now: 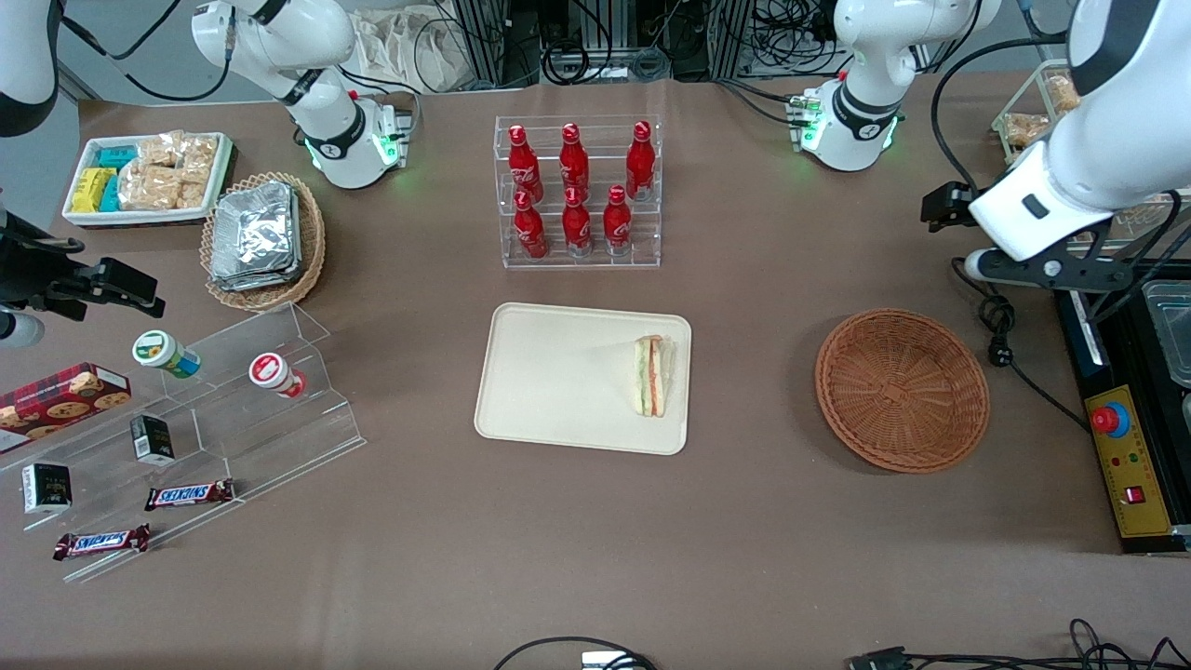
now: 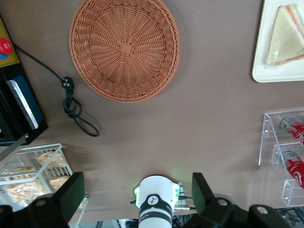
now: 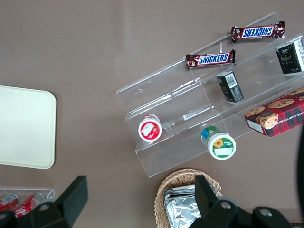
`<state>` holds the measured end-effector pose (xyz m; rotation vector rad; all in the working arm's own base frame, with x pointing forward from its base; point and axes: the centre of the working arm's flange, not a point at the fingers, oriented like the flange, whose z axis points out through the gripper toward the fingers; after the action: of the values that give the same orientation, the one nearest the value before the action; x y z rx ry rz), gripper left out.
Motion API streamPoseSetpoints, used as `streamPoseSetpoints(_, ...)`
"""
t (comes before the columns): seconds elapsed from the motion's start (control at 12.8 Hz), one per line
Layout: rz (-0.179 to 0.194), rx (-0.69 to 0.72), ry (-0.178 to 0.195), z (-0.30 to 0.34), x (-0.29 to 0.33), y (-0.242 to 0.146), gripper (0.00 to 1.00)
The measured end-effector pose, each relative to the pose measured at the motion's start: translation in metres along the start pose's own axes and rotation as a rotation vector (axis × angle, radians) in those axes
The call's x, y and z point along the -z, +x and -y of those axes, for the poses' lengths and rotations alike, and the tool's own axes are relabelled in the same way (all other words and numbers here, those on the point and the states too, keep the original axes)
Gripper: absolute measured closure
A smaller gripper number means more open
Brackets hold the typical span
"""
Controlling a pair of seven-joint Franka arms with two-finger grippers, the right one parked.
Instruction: Place sandwich from basket to tray
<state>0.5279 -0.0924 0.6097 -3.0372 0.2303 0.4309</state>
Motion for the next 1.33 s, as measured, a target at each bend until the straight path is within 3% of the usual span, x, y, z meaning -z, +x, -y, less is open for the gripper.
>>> streamPoseSetpoints(0.24,-0.043,0.010,-0.023,0.021,-0.013,-0.012,0.00)
streamPoseSetpoints(0.63,-0.154,0.012,-0.019,0.019,-0.013,-0.016,0.00)
streamPoseSetpoints(1.33,-0.209,0.024,-0.022,0.037,0.004,-0.018,0.00)
